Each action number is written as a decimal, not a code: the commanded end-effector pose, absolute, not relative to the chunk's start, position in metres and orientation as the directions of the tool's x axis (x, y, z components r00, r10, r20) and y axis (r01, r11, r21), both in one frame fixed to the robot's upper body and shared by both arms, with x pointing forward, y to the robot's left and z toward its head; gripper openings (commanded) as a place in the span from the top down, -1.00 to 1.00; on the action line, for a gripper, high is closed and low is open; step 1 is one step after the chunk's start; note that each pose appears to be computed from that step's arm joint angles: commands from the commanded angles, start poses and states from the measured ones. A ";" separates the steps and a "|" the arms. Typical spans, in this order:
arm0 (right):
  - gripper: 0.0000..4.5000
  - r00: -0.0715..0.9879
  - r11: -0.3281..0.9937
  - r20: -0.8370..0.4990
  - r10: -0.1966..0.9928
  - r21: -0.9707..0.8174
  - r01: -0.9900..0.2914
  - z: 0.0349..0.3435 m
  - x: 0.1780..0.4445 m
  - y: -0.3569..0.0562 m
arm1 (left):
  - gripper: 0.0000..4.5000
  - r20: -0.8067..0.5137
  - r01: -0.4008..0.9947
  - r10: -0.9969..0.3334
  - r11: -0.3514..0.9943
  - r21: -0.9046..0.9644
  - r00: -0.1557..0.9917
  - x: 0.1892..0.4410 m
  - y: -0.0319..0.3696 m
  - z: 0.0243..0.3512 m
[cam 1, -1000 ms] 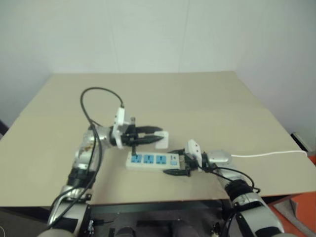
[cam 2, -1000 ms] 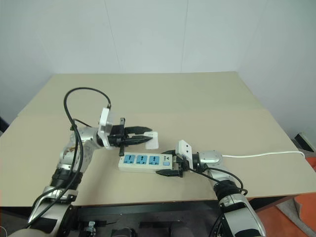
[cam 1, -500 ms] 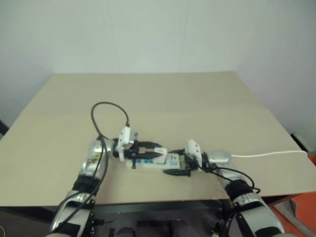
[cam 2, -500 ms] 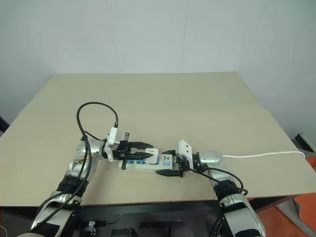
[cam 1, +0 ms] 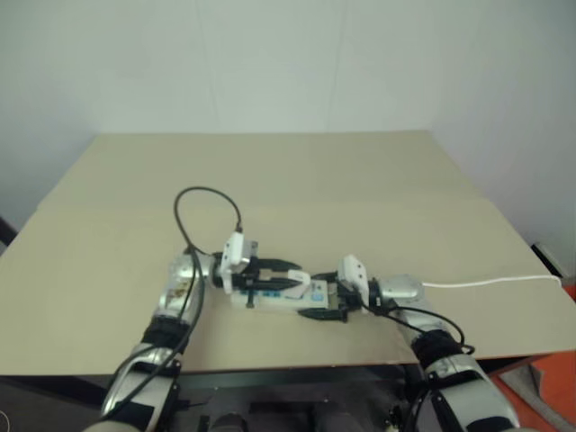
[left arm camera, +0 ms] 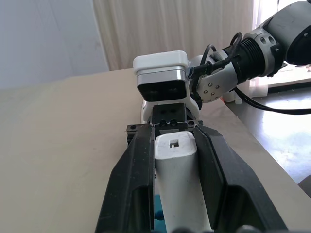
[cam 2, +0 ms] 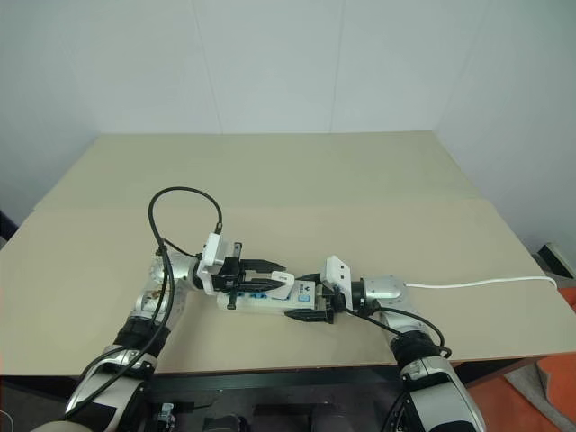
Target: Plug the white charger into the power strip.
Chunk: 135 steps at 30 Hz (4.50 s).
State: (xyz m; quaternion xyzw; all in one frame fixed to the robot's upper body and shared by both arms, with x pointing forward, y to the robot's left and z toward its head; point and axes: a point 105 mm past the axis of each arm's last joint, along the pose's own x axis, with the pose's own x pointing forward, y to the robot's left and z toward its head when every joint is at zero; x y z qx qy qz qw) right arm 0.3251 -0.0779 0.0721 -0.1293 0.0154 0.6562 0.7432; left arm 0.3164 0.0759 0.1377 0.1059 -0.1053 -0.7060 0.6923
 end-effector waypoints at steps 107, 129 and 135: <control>-0.52 0.146 0.118 -0.198 0.969 -0.147 -0.982 0.067 0.321 -0.074 | -0.15 -0.142 0.989 -0.990 -0.041 0.143 -0.020 0.315 0.079 0.104; -0.52 0.145 0.118 -0.199 0.969 -0.142 -0.983 0.066 0.320 -0.074 | 0.57 -0.263 0.993 -0.964 -0.073 0.087 -0.048 0.303 0.092 0.069; -0.52 0.143 0.116 -0.199 0.970 -0.142 -0.983 0.066 0.321 -0.073 | 0.57 -0.247 0.995 -0.968 -0.054 0.078 -0.034 0.307 0.091 0.074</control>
